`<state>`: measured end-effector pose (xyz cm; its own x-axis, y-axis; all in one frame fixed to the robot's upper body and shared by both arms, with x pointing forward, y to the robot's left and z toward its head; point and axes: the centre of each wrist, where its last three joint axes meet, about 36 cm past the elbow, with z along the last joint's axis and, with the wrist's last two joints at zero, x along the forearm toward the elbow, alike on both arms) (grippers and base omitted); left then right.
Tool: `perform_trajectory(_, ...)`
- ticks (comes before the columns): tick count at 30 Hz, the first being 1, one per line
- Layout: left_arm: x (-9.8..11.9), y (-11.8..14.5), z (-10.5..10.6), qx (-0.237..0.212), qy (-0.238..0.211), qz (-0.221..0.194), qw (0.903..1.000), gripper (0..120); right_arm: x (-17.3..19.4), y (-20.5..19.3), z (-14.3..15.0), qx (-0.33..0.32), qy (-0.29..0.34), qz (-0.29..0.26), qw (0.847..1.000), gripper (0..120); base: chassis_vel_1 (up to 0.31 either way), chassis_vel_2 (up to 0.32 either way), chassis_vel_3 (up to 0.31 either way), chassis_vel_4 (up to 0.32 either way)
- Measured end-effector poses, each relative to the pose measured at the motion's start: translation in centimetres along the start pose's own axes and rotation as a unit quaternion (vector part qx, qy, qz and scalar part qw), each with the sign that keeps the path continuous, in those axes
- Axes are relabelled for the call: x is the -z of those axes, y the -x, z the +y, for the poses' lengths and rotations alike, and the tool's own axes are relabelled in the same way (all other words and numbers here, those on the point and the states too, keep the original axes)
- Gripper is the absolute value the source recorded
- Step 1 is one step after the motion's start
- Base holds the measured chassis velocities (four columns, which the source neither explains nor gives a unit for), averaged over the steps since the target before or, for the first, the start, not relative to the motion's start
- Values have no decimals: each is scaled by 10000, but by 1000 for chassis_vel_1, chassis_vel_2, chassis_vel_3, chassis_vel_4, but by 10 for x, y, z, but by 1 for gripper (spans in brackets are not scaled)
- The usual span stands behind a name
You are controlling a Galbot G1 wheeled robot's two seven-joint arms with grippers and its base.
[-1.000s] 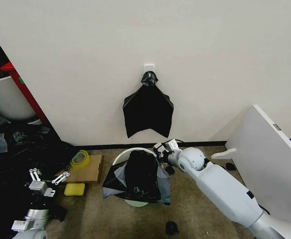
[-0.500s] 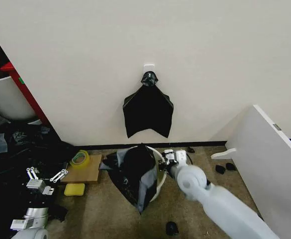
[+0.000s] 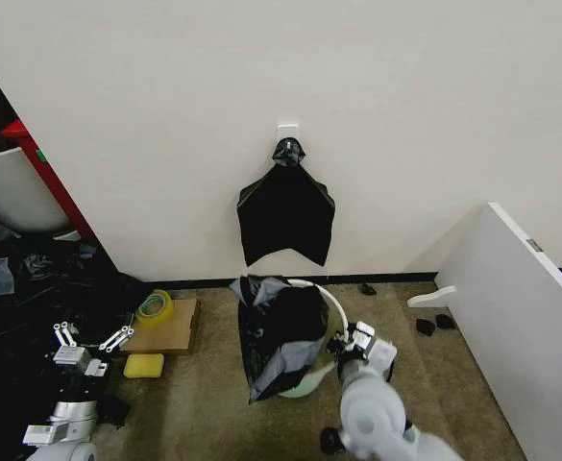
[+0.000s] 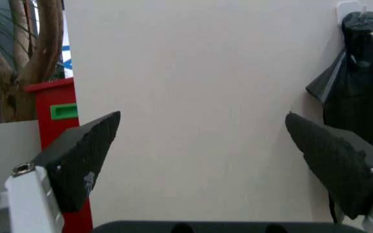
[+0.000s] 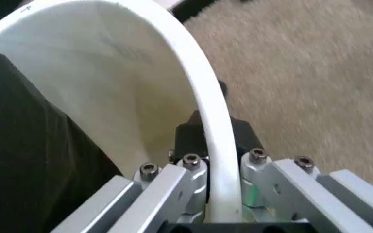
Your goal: Place the garbage bag over the trash bin.
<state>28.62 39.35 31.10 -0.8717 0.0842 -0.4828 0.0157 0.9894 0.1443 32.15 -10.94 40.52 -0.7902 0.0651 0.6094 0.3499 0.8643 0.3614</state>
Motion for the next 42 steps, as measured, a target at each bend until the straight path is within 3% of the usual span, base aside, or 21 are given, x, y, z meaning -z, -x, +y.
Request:
perform_trajectory(5, 1, 0, -2, -3, -11, -18, 10000, 100, -14, -19, 7, -198, 294, -45, 9994, 1, 0, 0, 0, 0)
perform_trajectory(9, 0, 0, -3, -14, 7, 1, 10000, 100, -13, -39, 12, -211, 365, -29, 9991, 11, 0, 0, 0, 0)
perform_trajectory(12, -1, 0, -6, -24, 3, 6, 10000, 100, -12, -56, 11, -235, 358, -61, 9991, 27, 0, 0, 0, 0)
perform_trajectory(19, 1, 1, -10, -46, -15, -2, 10000, 100, -5, -76, 7, -191, 248, -68, 9995, 49, 0, 0, 0, 0)
perform_trajectory(23, 2, 1, -12, -44, -22, -9, 10000, 100, -1, -80, 6, -133, 92, -425, 9990, 63, 0, 0, 0, 0)
perform_trajectory(25, 2, 0, -13, -27, -20, 1, 10000, 100, 0, -78, 5, 77, -140, -924, 9956, 72, 0, 0, 0, 0)
perform_trajectory(27, 2, -2, -13, -17, -13, 17, 10000, 100, 1, -80, 3, 413, -245, -1089, 9929, 81, 0, 0, 0, 0)
perform_trajectory(32, 2, -3, -14, -11, 19, 37, 10000, 100, 10, -88, 4, 1064, -381, -682, 9913, 98, 0, 0, 0, 0)
perform_trajectory(38, 3, -2, -16, 22, 21, 68, 10000, 100, 2, -65, 2, 833, -919, -787, 9892, 100, 0, 0, 0, 0)
perform_trajectory(42, 1, -4, -14, 35, 35, 96, 9999, 100, 2, -73, 2, 944, -1132, -1044, 9836, 100, 0, 0, 0, 0)
